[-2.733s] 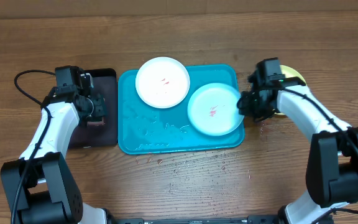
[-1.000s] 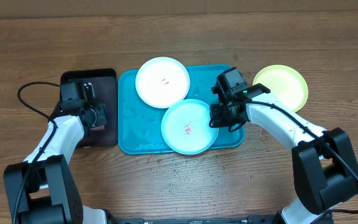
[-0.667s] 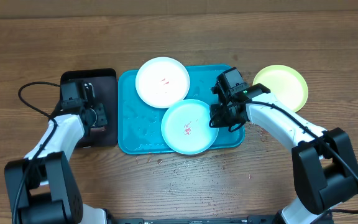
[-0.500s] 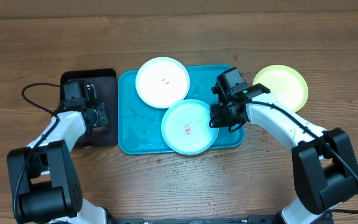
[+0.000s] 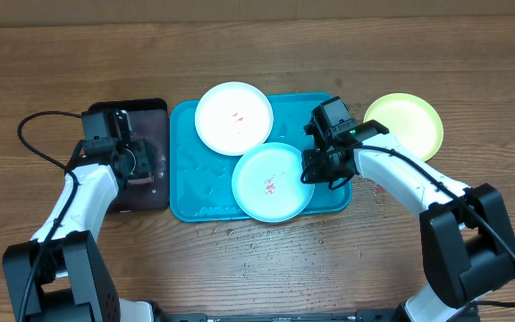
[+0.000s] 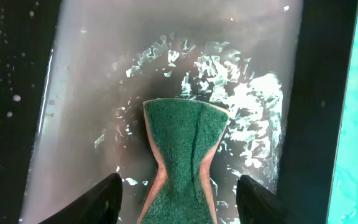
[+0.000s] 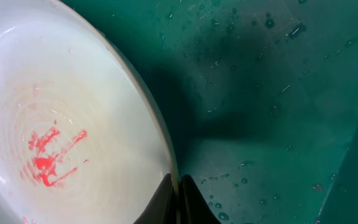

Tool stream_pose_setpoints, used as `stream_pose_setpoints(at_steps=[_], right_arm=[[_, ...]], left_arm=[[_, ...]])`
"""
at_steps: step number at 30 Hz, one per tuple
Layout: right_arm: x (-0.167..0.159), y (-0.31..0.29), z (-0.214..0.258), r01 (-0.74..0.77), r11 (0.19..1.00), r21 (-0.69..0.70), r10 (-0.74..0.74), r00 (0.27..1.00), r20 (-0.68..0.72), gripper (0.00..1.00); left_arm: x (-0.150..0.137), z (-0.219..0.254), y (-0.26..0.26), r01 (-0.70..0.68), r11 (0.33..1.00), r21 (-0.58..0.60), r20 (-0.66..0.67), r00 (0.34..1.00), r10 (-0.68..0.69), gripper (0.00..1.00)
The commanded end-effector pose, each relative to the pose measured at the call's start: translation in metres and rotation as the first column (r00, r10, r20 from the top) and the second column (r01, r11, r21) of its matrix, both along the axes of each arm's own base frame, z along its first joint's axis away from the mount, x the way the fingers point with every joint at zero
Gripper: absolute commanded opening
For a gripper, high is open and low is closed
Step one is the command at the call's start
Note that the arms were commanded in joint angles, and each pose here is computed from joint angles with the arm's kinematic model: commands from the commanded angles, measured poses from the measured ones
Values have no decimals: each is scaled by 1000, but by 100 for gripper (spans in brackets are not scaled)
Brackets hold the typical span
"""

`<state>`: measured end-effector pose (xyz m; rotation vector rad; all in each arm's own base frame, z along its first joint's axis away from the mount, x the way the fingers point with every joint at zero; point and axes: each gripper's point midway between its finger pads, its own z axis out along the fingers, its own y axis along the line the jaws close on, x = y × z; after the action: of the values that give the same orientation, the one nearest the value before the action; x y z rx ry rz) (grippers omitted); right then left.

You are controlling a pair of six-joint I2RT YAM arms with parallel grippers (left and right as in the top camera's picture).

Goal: Clean dirty plates on tray and stack at the side

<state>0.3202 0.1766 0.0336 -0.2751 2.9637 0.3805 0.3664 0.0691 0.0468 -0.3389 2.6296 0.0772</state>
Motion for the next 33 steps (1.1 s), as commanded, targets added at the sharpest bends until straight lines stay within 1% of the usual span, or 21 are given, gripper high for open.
stream_pose_setpoints(at_steps=[1,3,4,6,10,13,14,16,21,23,25,29,31,33], right_arm=[[10,3,15,-5,1000,13,4,999,51,4],[10,3,15,-5,1000,13,4,999,51,4],[10,3,15,-5,1000,13,4,999,51,4],[10,3,15,-5,1000,13,4,999,51,4],[10,3,15,-5,1000,13,4,999,51,4],[10,3,15,-5,1000,13,4,999,51,4],[10,3,15,-5,1000,13,4,999,51,4],[10,3,15,-5,1000,13,4,999,51,4],[10,3,15,-5,1000,13,4,999,51,4],[10,3,15,-5,1000,13,4,999,51,4],[10,3,15,-5,1000,13,4,999,51,4],[11,3,15,-5,1000,13,4,999,51,4],[11,3,15,-5,1000,13,4,999,51,4],[10,3,15,-5,1000,13,4,999,51,4]], left_arm=[[3,4,1,-7,1000,4,3,1000,7,59],[3,0,1,-7,1000,2,-4,1000,7,58],[4,-3,2,-8,1000,2,-8,1000,8,54],[5,-10,2,-8,1000,0,-19,1000,8,49],[3,-28,1,-16,1000,-12,-59,998,15,45],[0,-42,1,-17,1000,-17,-93,996,16,35],[0,-45,1,-17,1000,-19,-101,995,15,31],[-1,-48,1,-17,1000,-19,-107,994,15,5],[7,-30,2,-17,1000,-12,-60,998,16,4],[13,-14,3,-17,1000,-7,-25,1000,17,4],[17,12,4,-16,1000,2,32,999,16,4],[11,37,0,-8,1000,-9,69,998,9,4],[4,42,-3,-26,999,-38,63,998,28,4],[-2,46,-7,-27,995,-101,61,998,33,4]])
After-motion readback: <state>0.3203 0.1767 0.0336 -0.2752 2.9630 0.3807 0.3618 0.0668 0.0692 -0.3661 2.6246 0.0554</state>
